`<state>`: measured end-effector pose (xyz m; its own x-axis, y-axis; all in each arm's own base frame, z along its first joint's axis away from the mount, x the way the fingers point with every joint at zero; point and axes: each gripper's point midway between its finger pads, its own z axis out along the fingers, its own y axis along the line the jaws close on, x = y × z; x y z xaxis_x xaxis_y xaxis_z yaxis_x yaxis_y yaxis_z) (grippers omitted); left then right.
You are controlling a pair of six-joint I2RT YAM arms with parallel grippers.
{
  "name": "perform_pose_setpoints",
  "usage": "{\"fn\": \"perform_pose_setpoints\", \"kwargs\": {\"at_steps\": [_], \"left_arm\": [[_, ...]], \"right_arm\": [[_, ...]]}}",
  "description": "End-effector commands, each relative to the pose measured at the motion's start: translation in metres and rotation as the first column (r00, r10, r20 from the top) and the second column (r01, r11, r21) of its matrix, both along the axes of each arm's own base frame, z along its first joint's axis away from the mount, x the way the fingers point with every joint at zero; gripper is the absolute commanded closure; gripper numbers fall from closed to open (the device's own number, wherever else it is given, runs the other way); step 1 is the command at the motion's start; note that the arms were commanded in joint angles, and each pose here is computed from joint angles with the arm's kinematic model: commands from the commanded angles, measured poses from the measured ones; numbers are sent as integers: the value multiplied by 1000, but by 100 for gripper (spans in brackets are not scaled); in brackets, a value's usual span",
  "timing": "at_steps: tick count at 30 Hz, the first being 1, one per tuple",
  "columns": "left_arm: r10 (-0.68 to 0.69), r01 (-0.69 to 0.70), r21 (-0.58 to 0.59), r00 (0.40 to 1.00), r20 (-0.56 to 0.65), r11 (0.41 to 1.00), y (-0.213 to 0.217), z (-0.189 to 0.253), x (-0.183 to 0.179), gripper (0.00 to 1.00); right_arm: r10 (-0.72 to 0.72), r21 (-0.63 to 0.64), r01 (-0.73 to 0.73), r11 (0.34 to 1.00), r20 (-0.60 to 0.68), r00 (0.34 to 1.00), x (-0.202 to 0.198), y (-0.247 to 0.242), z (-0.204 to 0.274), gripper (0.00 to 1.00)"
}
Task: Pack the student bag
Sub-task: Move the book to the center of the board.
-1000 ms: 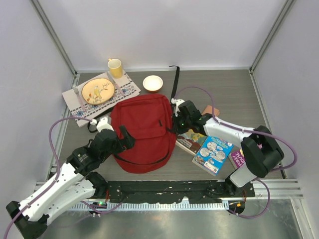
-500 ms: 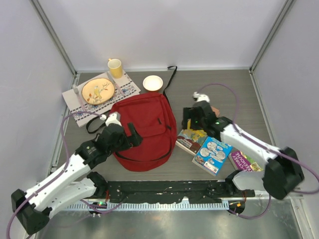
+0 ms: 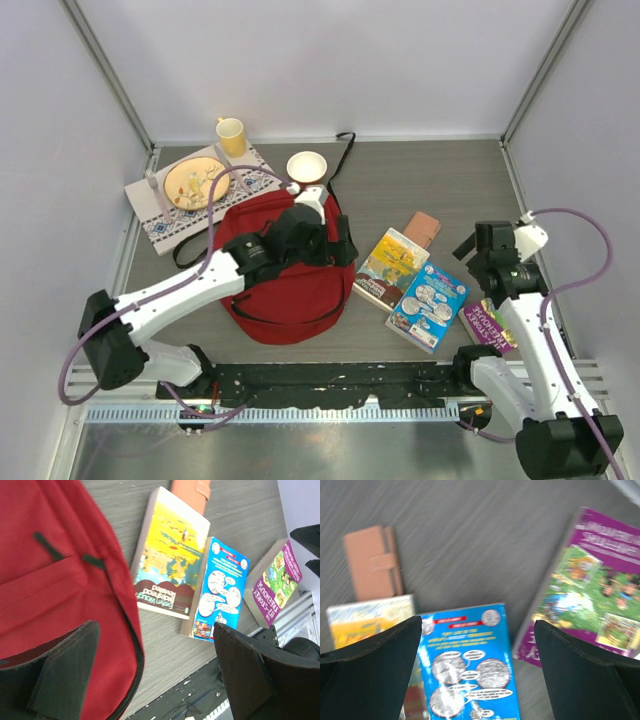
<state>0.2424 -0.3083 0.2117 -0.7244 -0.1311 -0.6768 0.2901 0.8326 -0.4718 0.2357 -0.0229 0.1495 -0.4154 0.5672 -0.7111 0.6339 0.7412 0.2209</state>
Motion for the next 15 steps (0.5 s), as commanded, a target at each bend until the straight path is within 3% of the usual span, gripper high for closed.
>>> {"fn": "perform_pose_setpoints", "kwargs": {"at_steps": [1,3,6,9,15], "left_arm": [[-121,123,-51,992,40,991,-41,18,5,0],[-156,158,-57,987,29,986,-49,17,3,0],[-182,184,-64,983,26,981,-57,17,4,0],[-192,193,-60,981,32,979,-58,17,4,0],[-263,263,-64,965,10,963,-65,17,-6,1]], "right_arm": [[-323,-32,321,946,-65,944,-35,-54,8,0],[-430,35,436,899,-105,896,-47,-73,-3,0],[-563,-11,572,820,-197,803,-67,-99,-23,0],[-653,-46,666,744,-259,712,-84,-117,-42,0],[-746,-43,770,636,-289,600,-105,-124,-61,1]]}}
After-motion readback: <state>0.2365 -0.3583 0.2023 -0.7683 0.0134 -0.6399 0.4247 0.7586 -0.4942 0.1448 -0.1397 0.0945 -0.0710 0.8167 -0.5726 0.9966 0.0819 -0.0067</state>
